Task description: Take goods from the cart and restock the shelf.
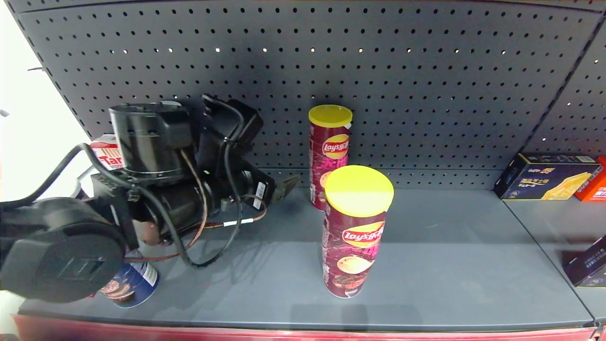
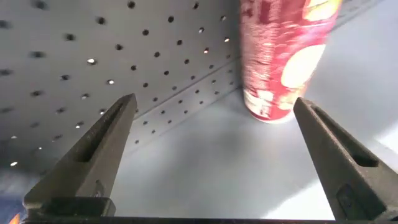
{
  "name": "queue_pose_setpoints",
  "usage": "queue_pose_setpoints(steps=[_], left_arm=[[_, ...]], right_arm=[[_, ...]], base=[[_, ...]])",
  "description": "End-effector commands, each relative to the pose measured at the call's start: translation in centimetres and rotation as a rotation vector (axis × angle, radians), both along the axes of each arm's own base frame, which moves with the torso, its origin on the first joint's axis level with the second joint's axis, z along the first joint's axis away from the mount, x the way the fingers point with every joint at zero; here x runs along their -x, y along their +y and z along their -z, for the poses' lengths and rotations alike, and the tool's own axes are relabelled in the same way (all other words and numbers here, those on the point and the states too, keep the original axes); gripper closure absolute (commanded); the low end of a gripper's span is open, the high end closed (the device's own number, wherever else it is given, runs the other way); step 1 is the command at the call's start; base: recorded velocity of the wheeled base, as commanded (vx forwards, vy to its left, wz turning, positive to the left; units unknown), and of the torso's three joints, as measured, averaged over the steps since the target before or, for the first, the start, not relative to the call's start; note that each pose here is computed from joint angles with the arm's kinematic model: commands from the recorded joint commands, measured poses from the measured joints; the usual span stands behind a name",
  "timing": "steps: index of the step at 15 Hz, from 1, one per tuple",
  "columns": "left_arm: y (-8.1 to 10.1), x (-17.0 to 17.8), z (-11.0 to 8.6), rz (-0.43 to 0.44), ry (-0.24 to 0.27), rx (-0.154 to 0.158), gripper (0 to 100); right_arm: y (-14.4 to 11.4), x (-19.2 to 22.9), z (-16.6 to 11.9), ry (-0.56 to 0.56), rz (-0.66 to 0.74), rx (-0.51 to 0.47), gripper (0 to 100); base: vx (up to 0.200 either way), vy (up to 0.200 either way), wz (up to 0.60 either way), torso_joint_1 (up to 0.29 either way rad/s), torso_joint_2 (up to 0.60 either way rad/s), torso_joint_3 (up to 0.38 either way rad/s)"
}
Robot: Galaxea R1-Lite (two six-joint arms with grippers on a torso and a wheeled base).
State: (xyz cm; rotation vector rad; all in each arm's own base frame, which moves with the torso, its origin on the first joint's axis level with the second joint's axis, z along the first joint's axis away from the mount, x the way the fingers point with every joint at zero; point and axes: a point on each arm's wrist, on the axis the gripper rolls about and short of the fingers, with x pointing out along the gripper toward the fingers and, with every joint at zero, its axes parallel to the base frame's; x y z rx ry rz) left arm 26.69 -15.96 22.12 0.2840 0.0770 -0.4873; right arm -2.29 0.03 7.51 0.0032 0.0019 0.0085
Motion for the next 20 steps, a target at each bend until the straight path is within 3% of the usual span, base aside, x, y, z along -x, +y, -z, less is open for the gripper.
queue_pose_setpoints(steps=[1,9,13,17,20], left_arm=[[1.2,3.6,-1.7,0.028,-0.047,0.03,0],[2.9,10.5,-2.4,0.119,-0.099,0.055,0],[4.7,13.4,-0.9,0.144,-0.091,0.051,0],[6.7,17.3,0.9,0.22,-0.097,0.062,0],[8.7,19.3,2.4,0.226,-0.106,0.07,0]], right_arm=[[0.0,0.0,0.0,0.001,-0.001,0.0,0],[0.0,0.0,0.0,0.001,-0.001,0.0,0],[0.0,0.0,0.0,0.001,-0.001,0.0,0],[0.0,0.0,0.0,0.001,-0.001,0.0,0],[0.0,0.0,0.0,0.001,-0.001,0.002,0]], base=[[0.0,0.0,0.0,0.0,0.0,0.0],[0.0,0.0,0.0,0.0,0.0,0.0],[0.0,0.0,0.0,0.0,0.0,0.0],[0.0,0.0,0.0,0.0,0.0,0.0],[0.0,0.0,0.0,0.0,0.0,0.0]])
